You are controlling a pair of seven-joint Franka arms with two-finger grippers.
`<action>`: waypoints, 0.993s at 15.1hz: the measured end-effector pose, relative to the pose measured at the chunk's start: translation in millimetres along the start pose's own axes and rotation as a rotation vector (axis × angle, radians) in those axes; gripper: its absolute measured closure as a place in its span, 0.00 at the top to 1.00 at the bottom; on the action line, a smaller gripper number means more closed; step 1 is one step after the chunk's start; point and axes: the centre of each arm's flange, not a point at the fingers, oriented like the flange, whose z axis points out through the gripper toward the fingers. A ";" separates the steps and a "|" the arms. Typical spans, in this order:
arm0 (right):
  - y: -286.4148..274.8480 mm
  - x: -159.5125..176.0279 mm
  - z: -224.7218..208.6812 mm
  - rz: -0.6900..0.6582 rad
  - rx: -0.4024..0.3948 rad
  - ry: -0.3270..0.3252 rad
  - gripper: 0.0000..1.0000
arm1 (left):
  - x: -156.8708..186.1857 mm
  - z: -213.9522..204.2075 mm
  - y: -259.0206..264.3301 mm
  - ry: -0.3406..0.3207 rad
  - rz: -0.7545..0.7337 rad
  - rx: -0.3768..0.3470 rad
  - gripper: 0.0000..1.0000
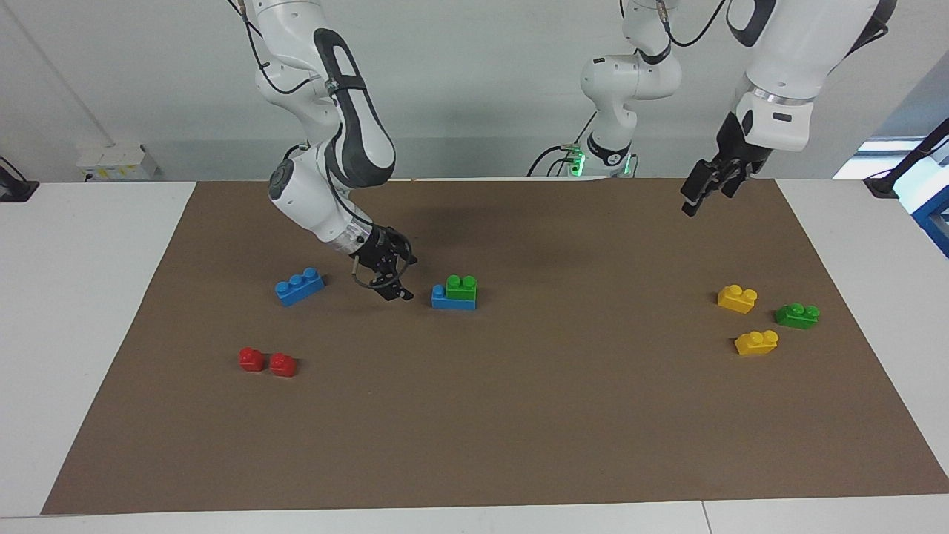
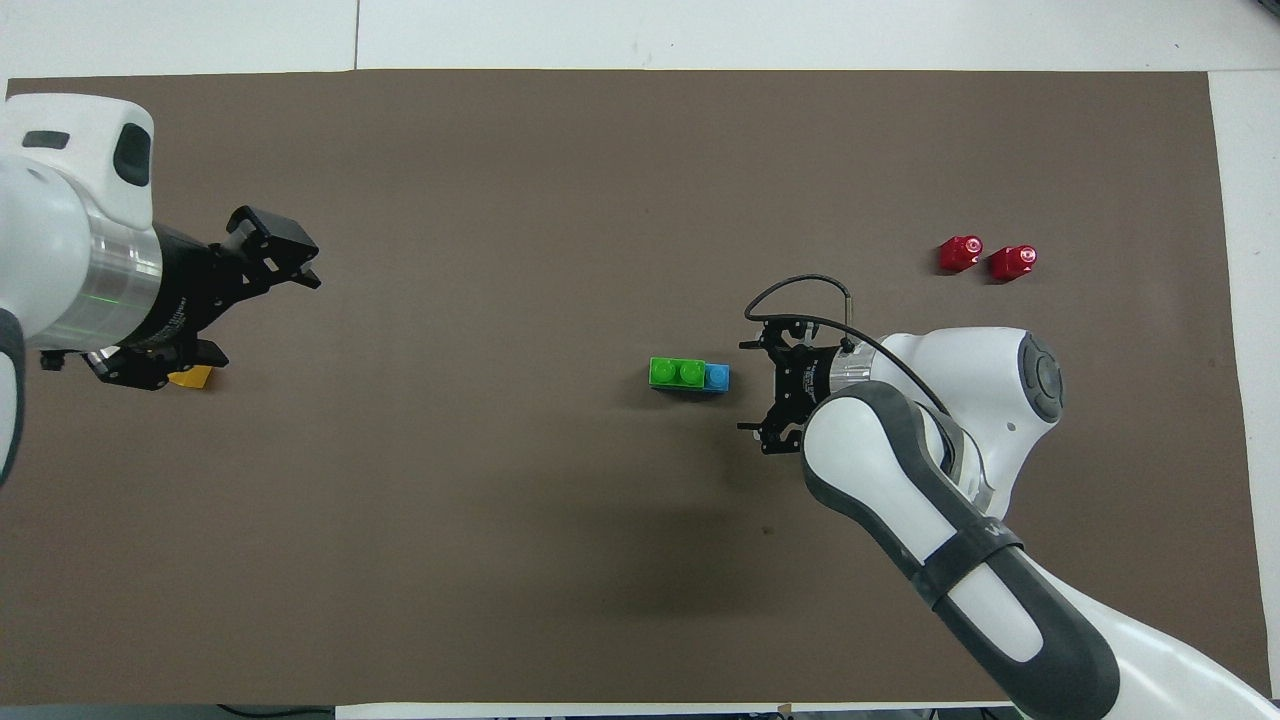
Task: Remove green block with left arm and hold with right
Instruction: 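Reach the right gripper to the blue end of the brick pair and grasp, then reach the left gripper to the green brick while the right gripper holds blue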
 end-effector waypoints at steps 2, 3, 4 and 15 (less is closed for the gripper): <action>0.6 -1.4 2.3 0.000 -0.002 -0.001 1.00 | -17.6 4.1 6.4 -0.005 -0.062 0.007 1.00; 0.0 -0.1 2.9 0.002 0.001 0.002 1.00 | -26.7 6.2 9.5 -0.008 -0.091 0.011 1.00; -1.1 2.0 4.1 0.004 0.011 0.009 1.00 | -35.0 8.1 12.1 -0.009 -0.116 0.014 1.00; -1.8 -11.7 41.9 0.002 0.031 0.027 1.00 | -118.2 39.3 46.4 -0.018 -0.557 -0.066 1.00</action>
